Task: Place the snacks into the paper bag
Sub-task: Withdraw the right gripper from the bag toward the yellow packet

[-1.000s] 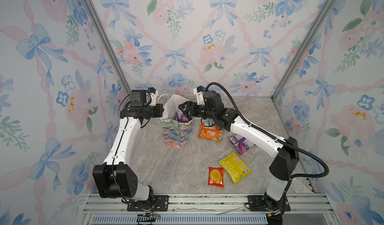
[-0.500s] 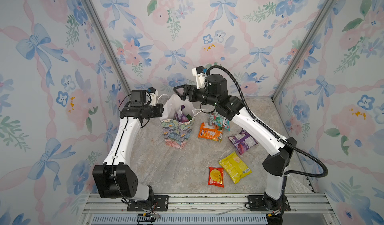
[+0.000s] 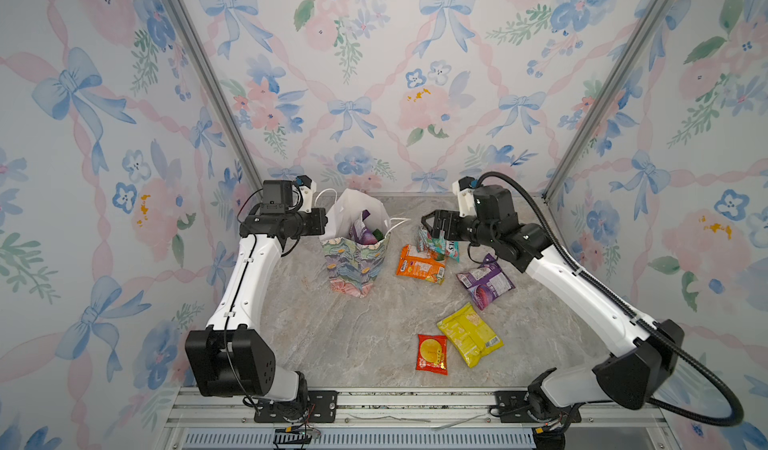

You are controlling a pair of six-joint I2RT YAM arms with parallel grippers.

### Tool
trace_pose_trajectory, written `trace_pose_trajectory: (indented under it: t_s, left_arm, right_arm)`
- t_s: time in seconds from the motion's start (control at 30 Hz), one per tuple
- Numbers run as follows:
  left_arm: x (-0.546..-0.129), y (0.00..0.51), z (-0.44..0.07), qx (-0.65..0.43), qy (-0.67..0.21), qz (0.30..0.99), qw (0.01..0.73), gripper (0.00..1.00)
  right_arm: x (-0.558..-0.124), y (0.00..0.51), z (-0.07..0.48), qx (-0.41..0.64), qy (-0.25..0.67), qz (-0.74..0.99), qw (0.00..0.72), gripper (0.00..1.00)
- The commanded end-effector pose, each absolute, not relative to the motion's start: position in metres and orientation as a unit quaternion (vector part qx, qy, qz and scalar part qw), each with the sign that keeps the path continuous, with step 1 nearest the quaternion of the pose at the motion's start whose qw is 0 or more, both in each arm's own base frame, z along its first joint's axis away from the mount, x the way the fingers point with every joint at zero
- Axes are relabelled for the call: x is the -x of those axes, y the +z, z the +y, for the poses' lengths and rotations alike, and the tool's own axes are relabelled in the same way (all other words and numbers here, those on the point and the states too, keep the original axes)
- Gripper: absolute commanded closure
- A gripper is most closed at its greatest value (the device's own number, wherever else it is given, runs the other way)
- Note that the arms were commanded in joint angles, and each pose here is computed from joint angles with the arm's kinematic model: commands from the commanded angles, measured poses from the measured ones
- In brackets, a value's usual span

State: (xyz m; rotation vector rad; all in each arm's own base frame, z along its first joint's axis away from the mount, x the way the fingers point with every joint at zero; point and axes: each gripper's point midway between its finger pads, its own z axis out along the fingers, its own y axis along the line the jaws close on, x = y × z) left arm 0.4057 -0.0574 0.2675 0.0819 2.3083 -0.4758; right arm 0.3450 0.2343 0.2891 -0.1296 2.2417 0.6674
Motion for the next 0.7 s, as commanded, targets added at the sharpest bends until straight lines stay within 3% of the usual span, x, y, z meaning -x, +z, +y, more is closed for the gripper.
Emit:
trace_pose_trajectory:
  t_s: [0.0, 0.27, 0.67]
  left_arm:
    - [-0.401, 0.260, -0.052, -0.030, -0.175, 0.910, 0.374, 1.00]
    - [-0.400, 0.258, -0.051, -0.028, -0.175, 0.911, 0.373, 1.00]
    - [-0.400, 0.260, -0.051, -0.030, -0.175, 0.909, 0.377, 1.00]
  right_arm:
    - [-0.304, 0.226, 0.184, 0.020, 0.171, 0.929, 0.329, 0.04]
    - [-0.214, 0.137, 0.118, -0.061, 0.102, 0.968, 0.223, 0.03]
    - [-0.154, 0.062, 0.104, -0.134, 0.120, 0.975, 0.129, 0.03]
